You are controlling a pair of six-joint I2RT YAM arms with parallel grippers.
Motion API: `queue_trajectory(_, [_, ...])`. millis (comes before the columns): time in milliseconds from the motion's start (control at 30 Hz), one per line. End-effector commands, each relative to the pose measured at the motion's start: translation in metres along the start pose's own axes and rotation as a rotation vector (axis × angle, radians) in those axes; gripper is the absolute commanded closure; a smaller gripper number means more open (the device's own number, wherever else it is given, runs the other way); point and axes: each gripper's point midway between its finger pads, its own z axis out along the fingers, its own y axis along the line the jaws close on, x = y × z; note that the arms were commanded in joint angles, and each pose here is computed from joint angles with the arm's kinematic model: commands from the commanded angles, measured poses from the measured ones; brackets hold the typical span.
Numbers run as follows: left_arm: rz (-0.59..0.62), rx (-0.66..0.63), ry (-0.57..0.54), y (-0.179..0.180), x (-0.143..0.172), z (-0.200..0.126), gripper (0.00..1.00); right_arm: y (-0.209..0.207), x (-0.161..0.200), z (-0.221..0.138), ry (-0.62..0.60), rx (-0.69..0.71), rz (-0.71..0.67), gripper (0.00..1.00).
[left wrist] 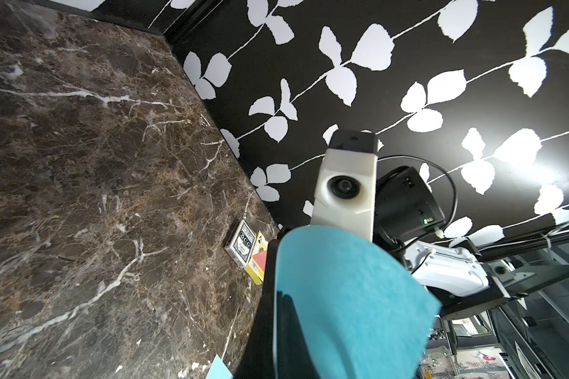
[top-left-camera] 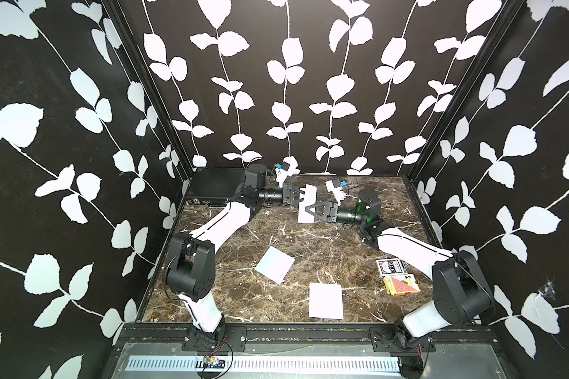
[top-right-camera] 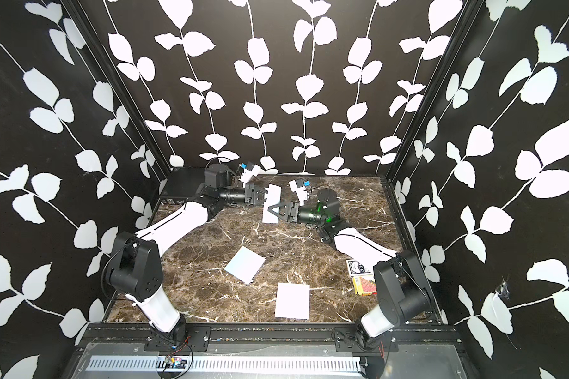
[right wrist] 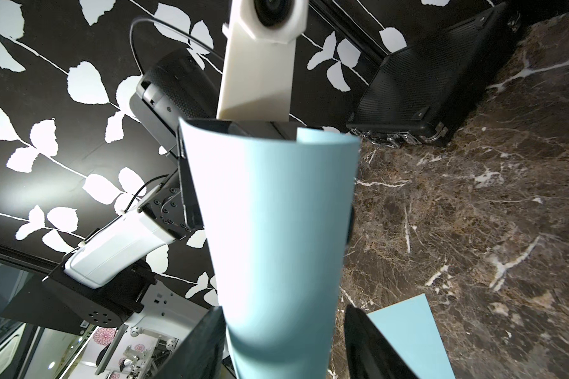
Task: Fold the square paper along the opposite sides
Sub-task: Fold the paper.
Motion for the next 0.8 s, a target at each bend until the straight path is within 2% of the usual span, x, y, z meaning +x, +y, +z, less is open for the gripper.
queue_trajectory(0, [0.071, 0.055, -0.014, -0.0327, -0.0039, -0.0074, 1.00, 0.0259, -0.0156, 0.0041, -0.023, -0.074, -0.101, 0.43])
queue_trajectory(133, [0.076, 0.058, -0.015, -0.0346, -0.0037, -0.0081, 1.00, 0.0262, -0.0163, 0.0069, -0.023, -0.081, -0.097, 0.52])
queue_trajectory(500, [0.084, 0.049, -0.015, -0.0335, 0.0000, -0.0091, 1.00, 0.0274, -0.0183, 0.0134, -0.017, -0.103, -0.082, 0.65])
queue_trajectory(767, [0.087, 0.040, -0.017, -0.0313, 0.0002, -0.0095, 1.00, 0.0257, -0.0130, 0.0126, -0.001, -0.098, -0.071, 0.68])
